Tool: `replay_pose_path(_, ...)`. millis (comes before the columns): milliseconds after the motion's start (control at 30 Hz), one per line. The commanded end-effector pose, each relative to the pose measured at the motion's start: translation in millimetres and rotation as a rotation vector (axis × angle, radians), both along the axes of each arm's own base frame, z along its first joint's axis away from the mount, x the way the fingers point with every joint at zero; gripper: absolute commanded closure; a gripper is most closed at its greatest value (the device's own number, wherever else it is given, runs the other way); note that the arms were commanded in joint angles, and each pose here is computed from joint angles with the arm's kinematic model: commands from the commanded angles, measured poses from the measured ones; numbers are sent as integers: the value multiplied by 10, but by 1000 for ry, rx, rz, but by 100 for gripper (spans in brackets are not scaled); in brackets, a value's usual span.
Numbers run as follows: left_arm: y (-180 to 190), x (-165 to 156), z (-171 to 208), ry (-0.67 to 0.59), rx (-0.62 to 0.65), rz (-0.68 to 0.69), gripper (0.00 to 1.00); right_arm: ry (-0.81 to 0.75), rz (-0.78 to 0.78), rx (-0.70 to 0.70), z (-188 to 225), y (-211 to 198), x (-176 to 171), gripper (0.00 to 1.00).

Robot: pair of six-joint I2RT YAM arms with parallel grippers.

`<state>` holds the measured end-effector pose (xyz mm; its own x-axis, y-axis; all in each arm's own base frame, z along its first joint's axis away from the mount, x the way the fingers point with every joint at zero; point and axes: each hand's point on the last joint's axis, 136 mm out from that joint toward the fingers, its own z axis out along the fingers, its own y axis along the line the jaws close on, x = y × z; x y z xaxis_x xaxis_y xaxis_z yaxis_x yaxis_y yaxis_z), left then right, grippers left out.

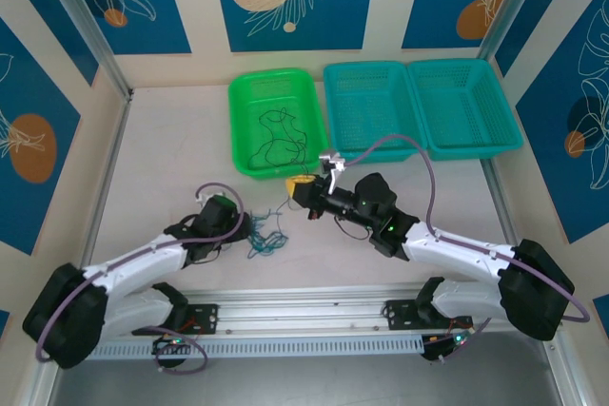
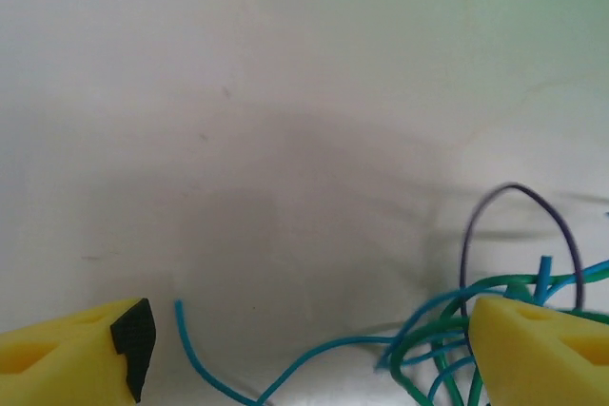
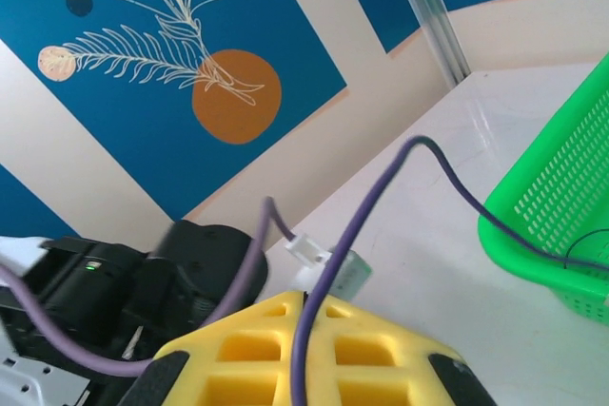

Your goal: Untangle the cables

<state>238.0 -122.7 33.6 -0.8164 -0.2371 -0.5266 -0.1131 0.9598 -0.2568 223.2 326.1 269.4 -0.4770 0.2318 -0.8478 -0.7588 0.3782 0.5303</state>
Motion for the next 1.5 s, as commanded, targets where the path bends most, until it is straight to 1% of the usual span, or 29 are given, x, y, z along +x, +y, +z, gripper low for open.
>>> replay_pose_path(0, -407, 160, 105, -49, -207, -68, 15, -10, 29, 40, 200, 8, -73, 100)
replay_pose_path(33, -445, 174, 92, -46, -220, -74, 15, -7, 28, 38, 194, 7, -73, 100)
replay_pose_path(67, -464, 183, 73, -43, -226, -76, 17, -3, 27, 36, 191, 7, -72, 100)
replay_pose_path(100, -487, 186, 46, -33, -228, -82, 23, 2, 29, 35, 190, 9, -72, 100)
replay_pose_path(167, -474, 184, -28, 0, -210, -68, 41, 11, 20, 33, 191, -1, -61, 100)
replay_pose_path(233, -434, 153, -124, 47, -179, -46, 62, 22, 1, 35, 192, -29, -40, 100)
replay_pose_path(300, -407, 137, -188, 74, -163, -32, 77, 35, -22, 40, 196, -69, -14, 100)
replay_pose_path(433, -377, 128, -243, 82, -150, -20, 100, 93, -105, 44, 146, -255, 101, 100)
replay_pose_path(567, -227, 127, -245, 78, -97, 24, 100, 163, -229, 59, 65, -648, 245, 100)
replay_pose_path(667, -51, 112, -241, 80, -47, 73, 100, 255, -398, 70, -63, -1160, 375, 100)
replay_pose_path(700, 7, 108, -230, 79, -38, 91, 100, 307, -477, 85, -134, -1397, 422, 100)
replay_pose_path(733, 50, 100, -222, 78, -33, 102, 100, 355, -555, 118, -183, -1652, 445, 100)
replay_pose_path(833, 166, 110, -168, 65, -30, 131, 100, 443, -714, 224, -306, -2248, 407, 100)
replay_pose_path(933, 296, 126, -120, 57, -10, 157, 100, 488, -824, 309, -362, -2655, 296, 100)
replay_pose_path(1067, 494, 134, -56, 61, 1, 215, 100, 558, -890, 377, -428, -2929, 194, 100)
replay_pose_path(1200, 730, 111, 22, 61, 49, 273, 100, 564, -911, 438, -300, -3095, 177, 100)
replay_pose_path(1333, 1103, 1, 38, 94, 125, 412, 100, 551, -998, 454, -125, -3261, 186, 100)
replay_pose_path(1467, 1377, -65, 59, 97, 119, 535, 100, 542, -1033, 510, 73, -3403, 260, 100)
